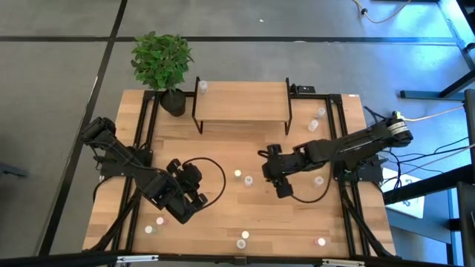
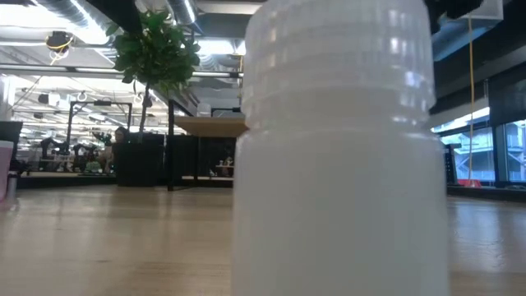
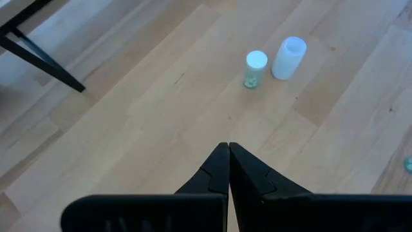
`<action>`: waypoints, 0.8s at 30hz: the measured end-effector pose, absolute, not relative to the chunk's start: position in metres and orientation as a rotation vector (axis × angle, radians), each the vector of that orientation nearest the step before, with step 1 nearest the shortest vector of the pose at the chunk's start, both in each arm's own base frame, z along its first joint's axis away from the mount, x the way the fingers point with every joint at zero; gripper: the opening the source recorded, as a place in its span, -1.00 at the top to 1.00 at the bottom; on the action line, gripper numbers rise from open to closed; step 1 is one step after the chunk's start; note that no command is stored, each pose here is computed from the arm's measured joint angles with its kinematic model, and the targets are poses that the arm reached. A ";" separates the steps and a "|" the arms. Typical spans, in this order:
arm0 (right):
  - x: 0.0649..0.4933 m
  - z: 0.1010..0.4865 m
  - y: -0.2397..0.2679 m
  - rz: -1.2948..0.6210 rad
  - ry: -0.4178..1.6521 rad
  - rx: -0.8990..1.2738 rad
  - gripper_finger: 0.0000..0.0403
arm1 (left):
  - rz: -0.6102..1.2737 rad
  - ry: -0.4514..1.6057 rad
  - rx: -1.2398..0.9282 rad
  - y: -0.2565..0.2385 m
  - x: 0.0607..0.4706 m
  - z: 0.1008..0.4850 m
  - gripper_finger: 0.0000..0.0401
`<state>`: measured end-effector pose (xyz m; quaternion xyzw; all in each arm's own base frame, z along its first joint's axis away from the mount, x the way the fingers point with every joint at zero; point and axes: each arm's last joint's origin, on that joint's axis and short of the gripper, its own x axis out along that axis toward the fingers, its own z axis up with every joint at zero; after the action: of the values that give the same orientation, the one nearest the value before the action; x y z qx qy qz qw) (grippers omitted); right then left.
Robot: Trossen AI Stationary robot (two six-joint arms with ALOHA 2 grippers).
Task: Pick and place medicine bottles onto shelf by color
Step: Put the center white pill bottle on the shelf
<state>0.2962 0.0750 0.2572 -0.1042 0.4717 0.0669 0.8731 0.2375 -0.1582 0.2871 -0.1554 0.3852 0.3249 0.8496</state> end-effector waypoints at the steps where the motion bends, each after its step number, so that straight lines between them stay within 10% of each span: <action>1: 0.300 0.255 0.075 0.145 0.975 -0.220 -0.15 | 0.684 0.812 -0.327 -0.158 0.237 0.287 1.00; 24: 0.326 0.230 0.071 0.189 0.963 -0.179 -0.15 | 0.669 0.832 -0.204 -0.148 0.244 0.288 1.00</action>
<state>0.3262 0.0710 0.2299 -0.0860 0.4616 0.0907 0.8782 0.2443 -0.1478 0.2876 -0.0972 0.3959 0.3184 0.8558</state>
